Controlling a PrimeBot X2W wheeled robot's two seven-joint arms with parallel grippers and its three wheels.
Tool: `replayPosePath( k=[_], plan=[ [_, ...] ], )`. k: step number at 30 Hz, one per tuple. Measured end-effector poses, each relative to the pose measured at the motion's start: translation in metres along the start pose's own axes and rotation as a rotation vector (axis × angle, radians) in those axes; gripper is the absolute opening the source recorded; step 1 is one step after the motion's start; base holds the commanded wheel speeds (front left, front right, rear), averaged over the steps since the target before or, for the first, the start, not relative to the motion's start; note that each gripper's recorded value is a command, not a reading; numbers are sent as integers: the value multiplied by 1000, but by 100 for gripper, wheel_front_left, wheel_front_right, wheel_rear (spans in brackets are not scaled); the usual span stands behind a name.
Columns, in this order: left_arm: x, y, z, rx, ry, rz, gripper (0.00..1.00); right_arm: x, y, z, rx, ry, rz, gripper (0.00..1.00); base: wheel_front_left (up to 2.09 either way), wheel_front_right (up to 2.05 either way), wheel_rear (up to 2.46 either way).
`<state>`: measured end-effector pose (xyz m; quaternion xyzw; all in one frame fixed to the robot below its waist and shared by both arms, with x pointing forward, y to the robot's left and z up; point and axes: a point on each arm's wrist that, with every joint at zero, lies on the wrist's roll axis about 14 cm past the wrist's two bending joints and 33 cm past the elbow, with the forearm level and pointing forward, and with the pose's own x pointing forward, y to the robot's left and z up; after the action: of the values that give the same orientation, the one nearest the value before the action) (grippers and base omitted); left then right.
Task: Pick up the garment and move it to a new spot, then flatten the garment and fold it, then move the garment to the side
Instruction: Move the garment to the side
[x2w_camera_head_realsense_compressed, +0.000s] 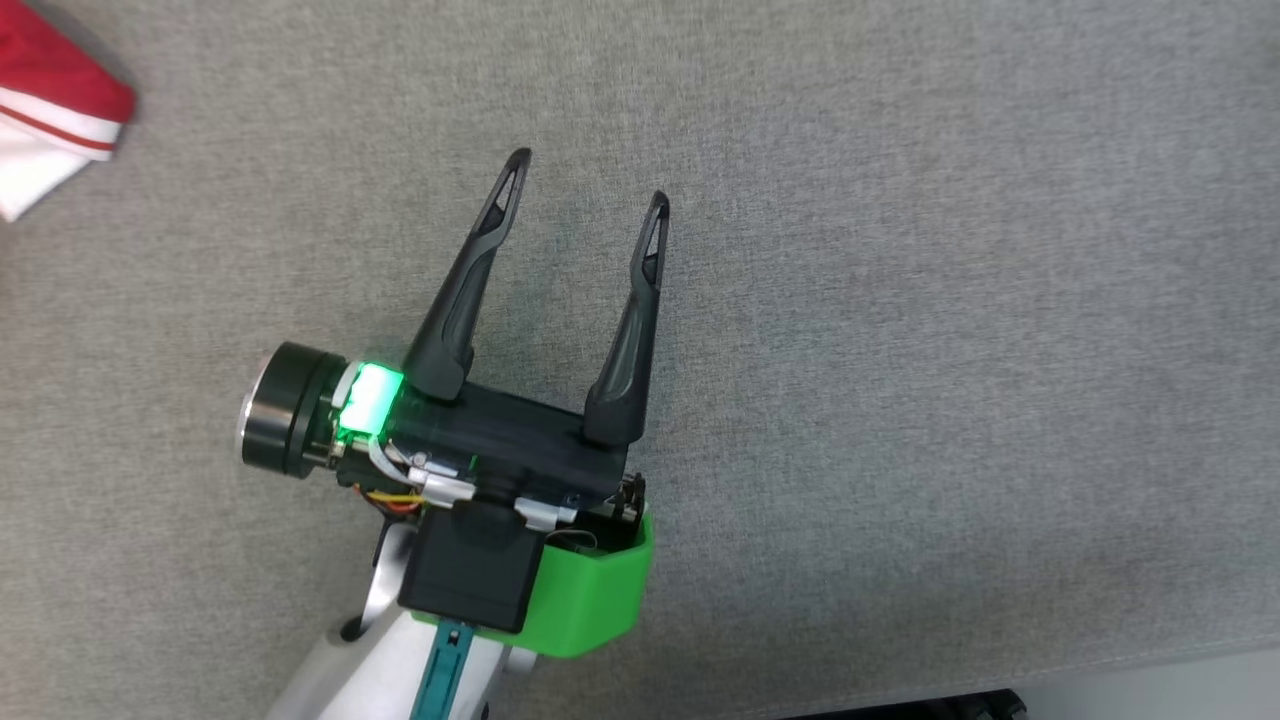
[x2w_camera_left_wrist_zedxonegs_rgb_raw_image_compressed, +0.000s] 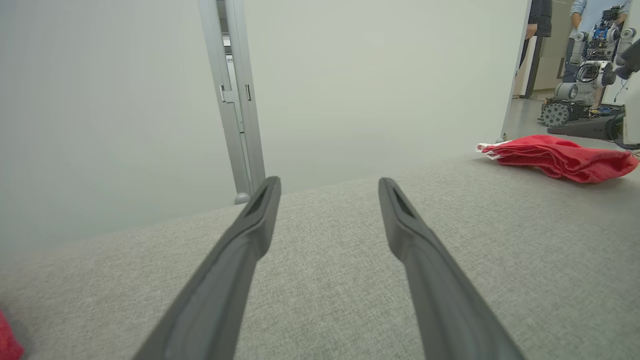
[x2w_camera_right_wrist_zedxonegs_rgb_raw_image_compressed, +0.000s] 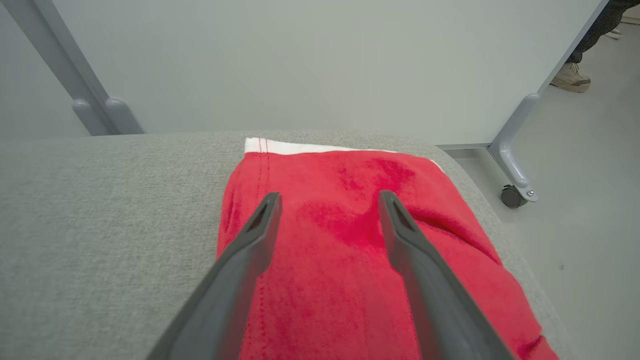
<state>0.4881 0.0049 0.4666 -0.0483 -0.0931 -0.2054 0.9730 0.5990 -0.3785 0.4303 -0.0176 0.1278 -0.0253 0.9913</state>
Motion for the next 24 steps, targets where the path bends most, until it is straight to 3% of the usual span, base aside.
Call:
replayPosePath(
  k=[6,15,24],
  plan=[
    [-19,10,12,-11,48,78,100,-21,65,9,90,-64,125,100,0,0,0],
    [-69,43,31,-13,121,251,100,-95,145,23,196,-201,217,100,0,0,0],
    [-126,71,56,3,128,380,100,-183,190,52,148,-361,253,100,0,0,0]
  ],
)
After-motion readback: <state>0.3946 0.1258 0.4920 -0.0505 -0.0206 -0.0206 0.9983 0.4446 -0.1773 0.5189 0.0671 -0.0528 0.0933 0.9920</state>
